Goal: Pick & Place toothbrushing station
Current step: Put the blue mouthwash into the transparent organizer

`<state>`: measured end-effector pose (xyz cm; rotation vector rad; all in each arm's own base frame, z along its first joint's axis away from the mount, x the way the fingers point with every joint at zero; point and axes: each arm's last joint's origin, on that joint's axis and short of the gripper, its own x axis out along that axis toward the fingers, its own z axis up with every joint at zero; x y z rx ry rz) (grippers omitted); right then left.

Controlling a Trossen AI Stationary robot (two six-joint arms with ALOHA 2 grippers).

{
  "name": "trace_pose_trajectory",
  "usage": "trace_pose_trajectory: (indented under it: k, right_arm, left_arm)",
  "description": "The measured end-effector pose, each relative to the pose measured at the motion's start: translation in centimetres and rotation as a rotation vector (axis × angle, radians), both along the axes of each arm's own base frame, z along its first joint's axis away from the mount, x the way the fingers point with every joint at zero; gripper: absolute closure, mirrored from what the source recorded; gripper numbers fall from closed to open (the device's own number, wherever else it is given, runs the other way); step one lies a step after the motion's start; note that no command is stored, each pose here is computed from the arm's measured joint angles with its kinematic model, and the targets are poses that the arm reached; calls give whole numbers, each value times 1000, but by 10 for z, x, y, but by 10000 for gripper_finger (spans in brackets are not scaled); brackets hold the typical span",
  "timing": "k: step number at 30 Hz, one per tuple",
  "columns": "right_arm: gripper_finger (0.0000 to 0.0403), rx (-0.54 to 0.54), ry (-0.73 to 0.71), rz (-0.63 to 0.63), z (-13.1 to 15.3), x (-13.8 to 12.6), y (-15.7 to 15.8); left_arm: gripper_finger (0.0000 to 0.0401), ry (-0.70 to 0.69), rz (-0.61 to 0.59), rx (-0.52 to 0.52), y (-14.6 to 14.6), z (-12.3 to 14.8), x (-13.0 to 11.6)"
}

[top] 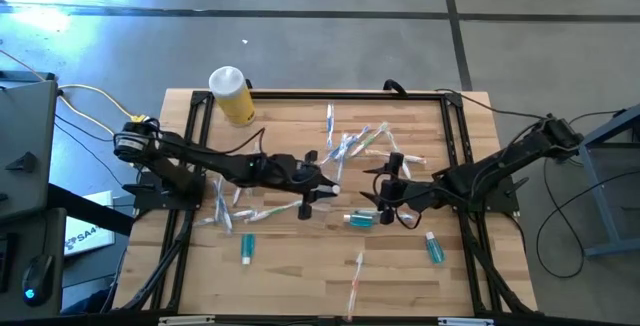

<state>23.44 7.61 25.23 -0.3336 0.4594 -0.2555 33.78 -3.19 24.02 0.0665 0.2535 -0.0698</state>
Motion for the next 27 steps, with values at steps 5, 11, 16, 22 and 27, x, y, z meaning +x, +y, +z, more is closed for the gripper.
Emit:
trace_pose_trajectory:
  k: [5,11,16,22,27]
  right_arm:
    - [144,12,0,12,0,0,1]
    - [144,26,-7,6,0,0,1]
    - [144,29,-15,6,1,1,1]
    - [144,35,-19,10,1,1,1]
    - [144,44,-14,30,1,1,1]
  left_arm:
    - [317,-56,1,-9,9,-23,-7]
    - [317,-77,-5,-25,17,-34,-11]
    - [317,-60,-19,-23,16,-40,-9]
    - [317,-63,-41,-28,15,-45,-9]
    - [317,-74,-41,-28,15,-45,-10]
